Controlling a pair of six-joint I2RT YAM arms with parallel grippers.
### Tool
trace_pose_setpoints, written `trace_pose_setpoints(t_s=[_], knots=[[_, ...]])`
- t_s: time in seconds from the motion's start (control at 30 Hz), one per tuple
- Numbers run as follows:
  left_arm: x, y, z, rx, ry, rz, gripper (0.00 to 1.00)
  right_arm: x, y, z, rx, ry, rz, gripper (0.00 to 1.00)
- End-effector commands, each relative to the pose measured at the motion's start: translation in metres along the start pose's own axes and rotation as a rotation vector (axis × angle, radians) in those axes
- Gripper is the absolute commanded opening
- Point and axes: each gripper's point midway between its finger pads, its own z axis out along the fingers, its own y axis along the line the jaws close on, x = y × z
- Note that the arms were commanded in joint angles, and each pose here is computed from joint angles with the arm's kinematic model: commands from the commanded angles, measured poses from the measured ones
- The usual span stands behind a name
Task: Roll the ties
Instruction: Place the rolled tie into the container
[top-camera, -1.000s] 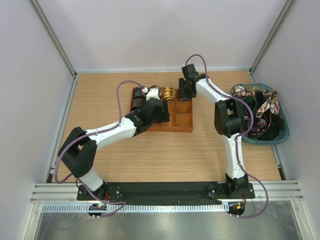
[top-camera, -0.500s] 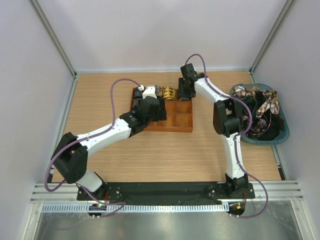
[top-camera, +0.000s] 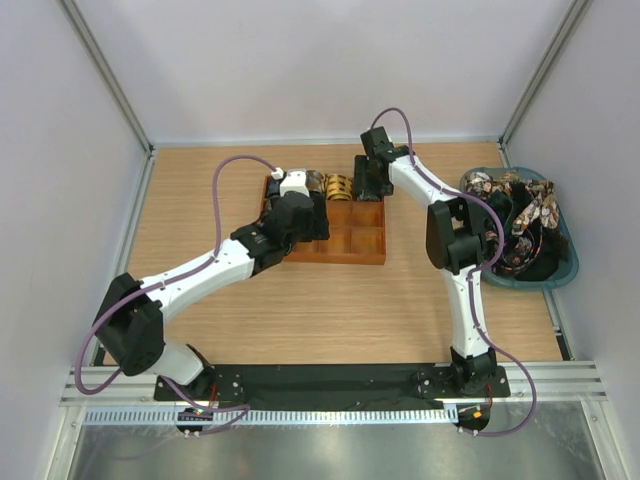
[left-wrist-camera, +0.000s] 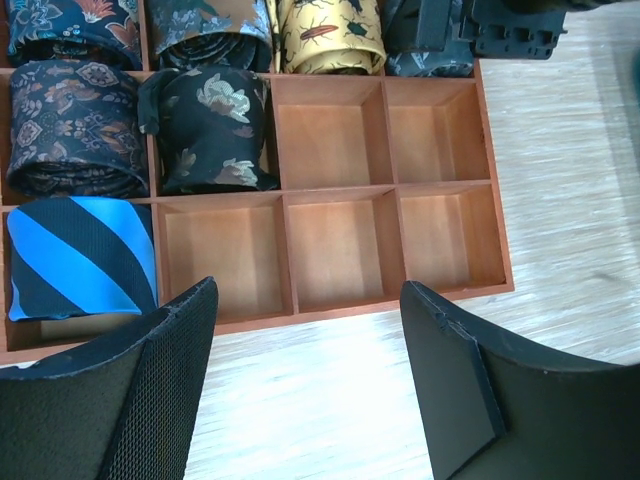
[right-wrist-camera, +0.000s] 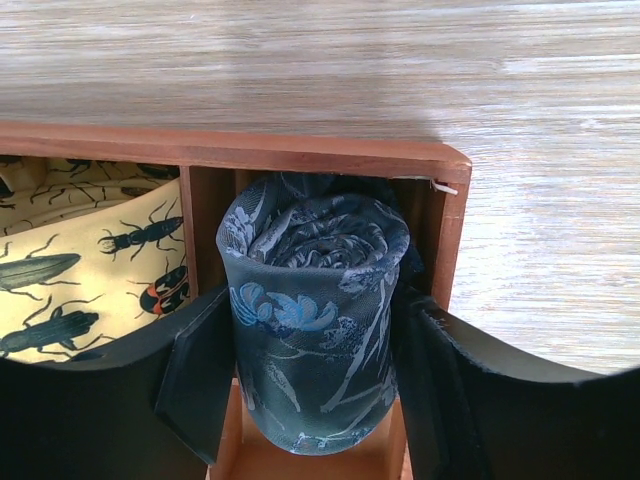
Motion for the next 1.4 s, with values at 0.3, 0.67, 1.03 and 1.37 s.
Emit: trace_pose_setpoints(t_s=[0.3,0.67,1.03,1.37], knots=[[-0.012,0.002,-0.008,-0.006,-0.026,0.023,0.75,-0.035,0.014,-0.04,-0.04,-0.086,0.008,0.78],[-0.024,0.007,-0.015,-0.015,-0.03,0.046,0.76,-0.062,0.015,-0.092,-0.06,-0.18,-0.001,0.88],[-0.012,0.003,-0.038,0.107,0.001,0.063,0.85,-0.021,0.004,-0.15,-0.156,-0.258,0.007,0.98],[0.055,0.019,-0.045,0.189,0.073,0.031,0.74,0.103,-0.023,-0.165,-0.179,-0.153,0.031,0.84]])
